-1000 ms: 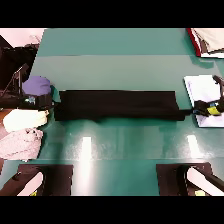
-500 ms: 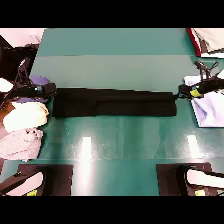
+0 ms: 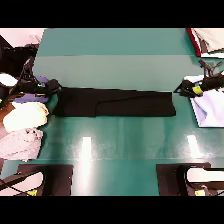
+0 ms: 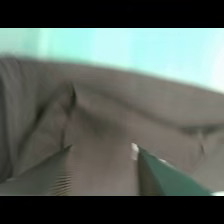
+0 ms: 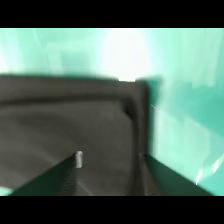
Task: Fold the shirts.
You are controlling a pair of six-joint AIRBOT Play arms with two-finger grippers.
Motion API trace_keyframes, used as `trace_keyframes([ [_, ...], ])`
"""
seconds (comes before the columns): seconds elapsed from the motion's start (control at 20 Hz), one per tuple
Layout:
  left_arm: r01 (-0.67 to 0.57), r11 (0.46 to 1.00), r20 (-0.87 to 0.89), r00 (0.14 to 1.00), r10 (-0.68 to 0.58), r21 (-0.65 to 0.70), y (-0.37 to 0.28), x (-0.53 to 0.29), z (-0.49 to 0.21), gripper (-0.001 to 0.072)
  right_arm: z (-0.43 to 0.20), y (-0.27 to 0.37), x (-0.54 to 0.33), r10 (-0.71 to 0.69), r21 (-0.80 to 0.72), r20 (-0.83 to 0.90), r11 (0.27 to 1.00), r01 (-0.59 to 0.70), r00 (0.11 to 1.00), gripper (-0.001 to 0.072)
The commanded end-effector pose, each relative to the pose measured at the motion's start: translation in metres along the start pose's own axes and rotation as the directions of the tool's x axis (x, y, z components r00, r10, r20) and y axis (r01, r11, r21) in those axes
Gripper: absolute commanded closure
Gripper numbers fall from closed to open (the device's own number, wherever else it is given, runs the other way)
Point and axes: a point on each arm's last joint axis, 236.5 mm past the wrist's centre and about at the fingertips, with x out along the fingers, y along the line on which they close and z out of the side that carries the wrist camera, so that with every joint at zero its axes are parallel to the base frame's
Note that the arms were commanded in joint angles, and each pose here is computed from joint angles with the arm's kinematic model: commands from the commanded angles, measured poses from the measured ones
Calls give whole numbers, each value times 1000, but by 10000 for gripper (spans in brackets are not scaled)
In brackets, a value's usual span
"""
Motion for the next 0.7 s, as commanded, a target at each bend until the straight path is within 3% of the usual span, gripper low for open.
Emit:
trace_keyframes([
  [0.0,31,999,-119,992,-29,15,-7,-2,-27,673,-33,-28,-3,52,66,-90,997,-46,995,142],
  [0.1,45,999,-156,987,-42,17,-12,-2,-36,673,-45,-41,6,79,85,-93,994,-71,993,143],
  [0.4,107,988,-224,971,-79,113,-57,12,-64,681,-41,-13,38,350,164,-69,928,-335,934,162],
  [0.45,117,984,-229,970,-85,131,-65,14,-68,681,-40,-9,42,371,171,-79,919,-354,925,179],
  [0.5,126,981,-234,968,-90,145,-72,16,-72,682,-41,-7,47,373,164,-102,921,-354,922,243],
  [0.65,149,975,-259,961,-102,168,-87,20,-83,681,-45,5,63,363,133,-125,928,-347,923,283],
])
